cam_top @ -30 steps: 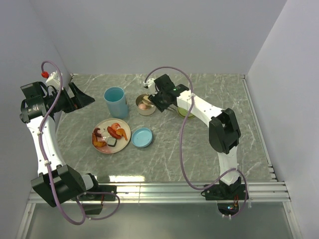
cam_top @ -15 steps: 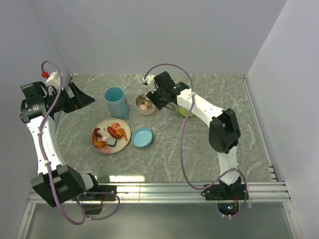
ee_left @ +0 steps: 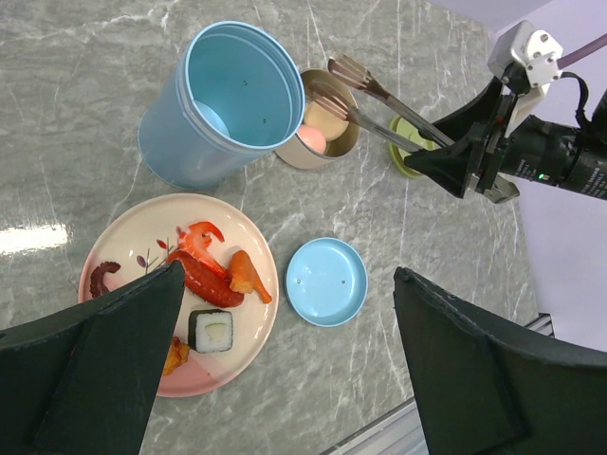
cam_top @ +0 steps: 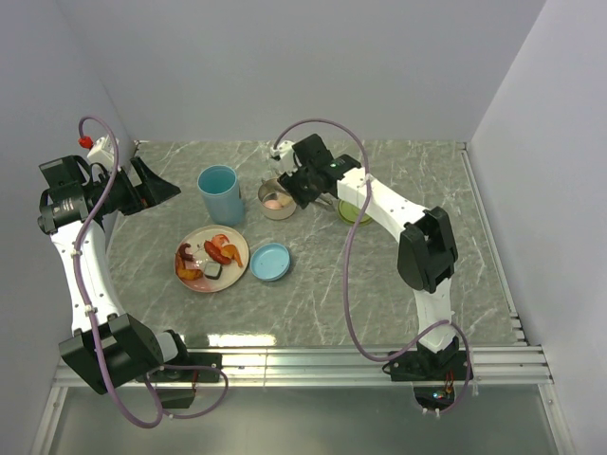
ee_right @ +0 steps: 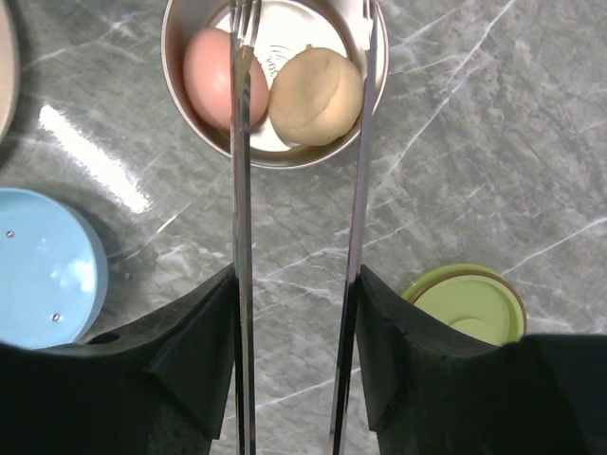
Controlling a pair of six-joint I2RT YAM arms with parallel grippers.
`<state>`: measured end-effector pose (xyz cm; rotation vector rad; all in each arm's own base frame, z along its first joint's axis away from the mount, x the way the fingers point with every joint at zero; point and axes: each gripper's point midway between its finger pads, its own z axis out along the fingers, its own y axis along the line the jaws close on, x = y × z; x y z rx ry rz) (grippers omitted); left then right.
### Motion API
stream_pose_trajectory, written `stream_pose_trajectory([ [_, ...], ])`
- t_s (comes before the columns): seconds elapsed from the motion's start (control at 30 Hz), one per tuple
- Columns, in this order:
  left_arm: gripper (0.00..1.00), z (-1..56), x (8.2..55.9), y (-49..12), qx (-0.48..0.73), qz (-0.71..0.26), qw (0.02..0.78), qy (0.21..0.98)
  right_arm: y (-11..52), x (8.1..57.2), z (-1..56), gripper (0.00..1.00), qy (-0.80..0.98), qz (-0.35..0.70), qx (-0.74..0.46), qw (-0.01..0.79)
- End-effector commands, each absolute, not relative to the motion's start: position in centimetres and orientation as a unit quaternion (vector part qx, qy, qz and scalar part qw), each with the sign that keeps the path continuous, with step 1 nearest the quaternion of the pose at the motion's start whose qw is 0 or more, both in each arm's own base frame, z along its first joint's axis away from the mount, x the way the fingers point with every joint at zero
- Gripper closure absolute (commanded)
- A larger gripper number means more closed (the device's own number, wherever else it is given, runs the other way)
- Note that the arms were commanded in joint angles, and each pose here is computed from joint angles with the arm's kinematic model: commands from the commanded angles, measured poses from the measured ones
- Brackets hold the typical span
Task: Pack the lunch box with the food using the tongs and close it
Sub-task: Place the food into the lunch box, then pick up the food using the clamp
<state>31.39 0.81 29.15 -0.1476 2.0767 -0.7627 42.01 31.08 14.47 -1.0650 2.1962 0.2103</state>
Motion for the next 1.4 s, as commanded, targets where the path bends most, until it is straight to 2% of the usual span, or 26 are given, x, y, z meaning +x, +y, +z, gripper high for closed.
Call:
stream_pose_trajectory([
  [0.0,0.02,30.3,31.6,0.9,-0.042,-0.302,0.463,0.832,32.1,41.6,21.1,0.48,0.814,0.113,-0.411,0.394],
  [0.13,0.02,30.4,31.4,0.8,-0.039,-0.301,0.465,0.832,32.6,39.1,22.5,0.51,0.801,0.159,-0.438,0.376],
  [0.27,0.02,30.6,31.1,0.7,-0.036,-0.298,0.468,0.831,33.2,34.3,23.9,0.52,0.778,0.215,-0.482,0.340],
  [0.43,0.02,30.9,31.0,0.5,-0.034,-0.301,0.470,0.829,35.1,26.6,22.7,0.52,0.736,0.251,-0.556,0.293],
  [0.57,0.02,30.8,31.0,0.5,-0.036,-0.304,0.470,0.828,37.5,22.8,21.2,0.50,0.721,0.257,-0.588,0.262],
  [0.9,0.02,31.1,31.0,0.7,-0.035,-0.296,0.472,0.830,41.7,18.8,15.6,0.48,0.727,0.234,-0.617,0.189],
  [1.37,0.02,30.6,31.1,0.8,-0.038,-0.297,0.470,0.830,41.5,20.2,12.9,0.48,0.775,0.190,-0.569,0.200],
])
